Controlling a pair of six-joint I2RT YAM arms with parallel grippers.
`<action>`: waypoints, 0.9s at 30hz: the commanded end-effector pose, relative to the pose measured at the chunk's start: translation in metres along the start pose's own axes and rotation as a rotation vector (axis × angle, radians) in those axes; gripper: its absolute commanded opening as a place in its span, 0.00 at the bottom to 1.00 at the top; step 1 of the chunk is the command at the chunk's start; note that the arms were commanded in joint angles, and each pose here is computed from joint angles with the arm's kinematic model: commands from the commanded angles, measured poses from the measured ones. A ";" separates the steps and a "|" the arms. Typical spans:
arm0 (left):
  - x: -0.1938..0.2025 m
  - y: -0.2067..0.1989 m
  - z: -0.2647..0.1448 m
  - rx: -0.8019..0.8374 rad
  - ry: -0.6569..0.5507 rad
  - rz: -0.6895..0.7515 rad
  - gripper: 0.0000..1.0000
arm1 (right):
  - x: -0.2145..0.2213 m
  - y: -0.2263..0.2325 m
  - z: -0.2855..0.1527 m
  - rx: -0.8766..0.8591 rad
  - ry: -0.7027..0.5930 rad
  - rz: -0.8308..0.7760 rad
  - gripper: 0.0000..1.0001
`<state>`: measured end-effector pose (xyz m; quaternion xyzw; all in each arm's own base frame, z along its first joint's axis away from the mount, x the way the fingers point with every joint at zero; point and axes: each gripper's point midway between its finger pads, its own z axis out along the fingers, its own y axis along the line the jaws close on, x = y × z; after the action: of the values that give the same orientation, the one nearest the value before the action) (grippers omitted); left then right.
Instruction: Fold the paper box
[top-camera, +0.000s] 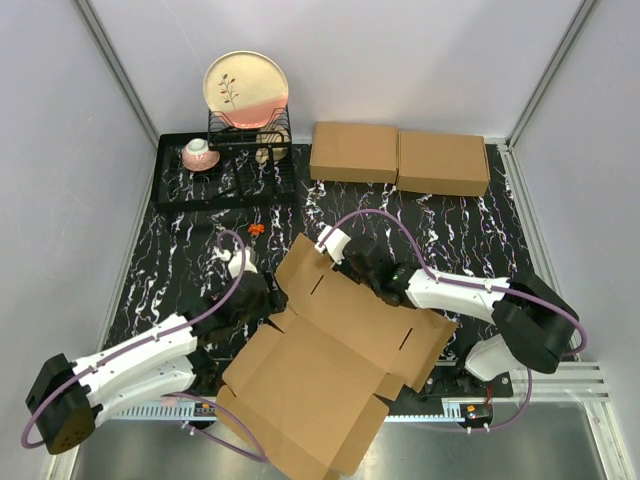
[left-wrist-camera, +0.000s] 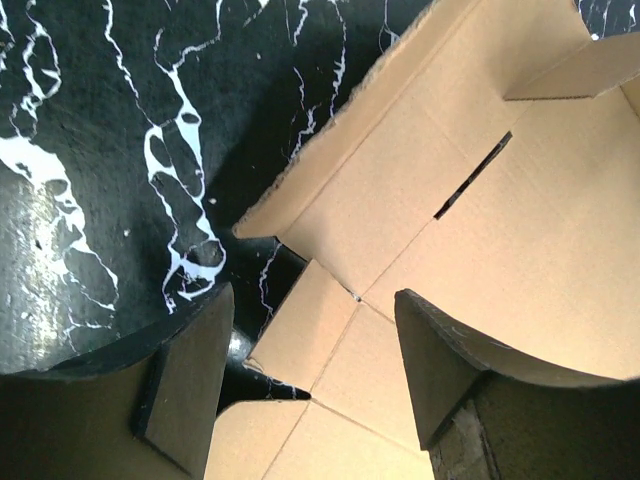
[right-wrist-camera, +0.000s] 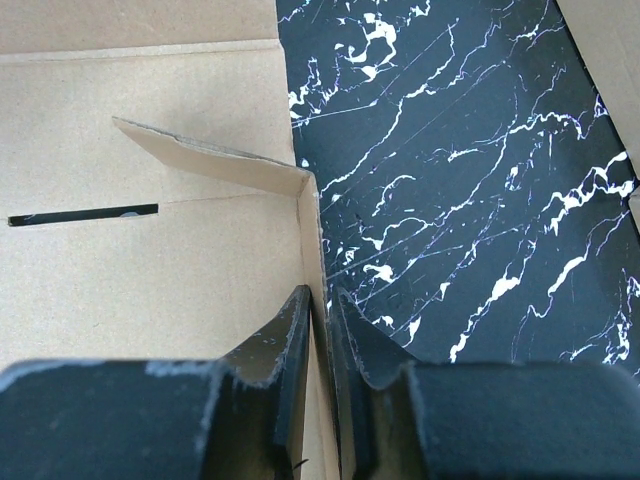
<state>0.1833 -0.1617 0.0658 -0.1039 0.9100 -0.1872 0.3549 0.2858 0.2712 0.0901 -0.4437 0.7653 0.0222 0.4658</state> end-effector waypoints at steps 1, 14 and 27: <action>0.008 -0.001 0.001 -0.010 0.004 -0.031 0.68 | -0.019 0.003 0.001 -0.012 -0.041 0.027 0.20; 0.026 0.003 0.012 -0.008 0.047 0.014 0.46 | -0.019 0.002 0.001 -0.011 -0.039 0.029 0.20; 0.020 -0.057 -0.012 0.309 -0.046 0.127 0.17 | -0.017 0.004 0.002 -0.017 -0.030 0.032 0.19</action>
<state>0.1651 -0.1957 0.0757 -0.0429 0.8777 -0.2796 0.3867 0.2834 0.2708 0.0858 -0.4418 0.7711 0.0259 0.4578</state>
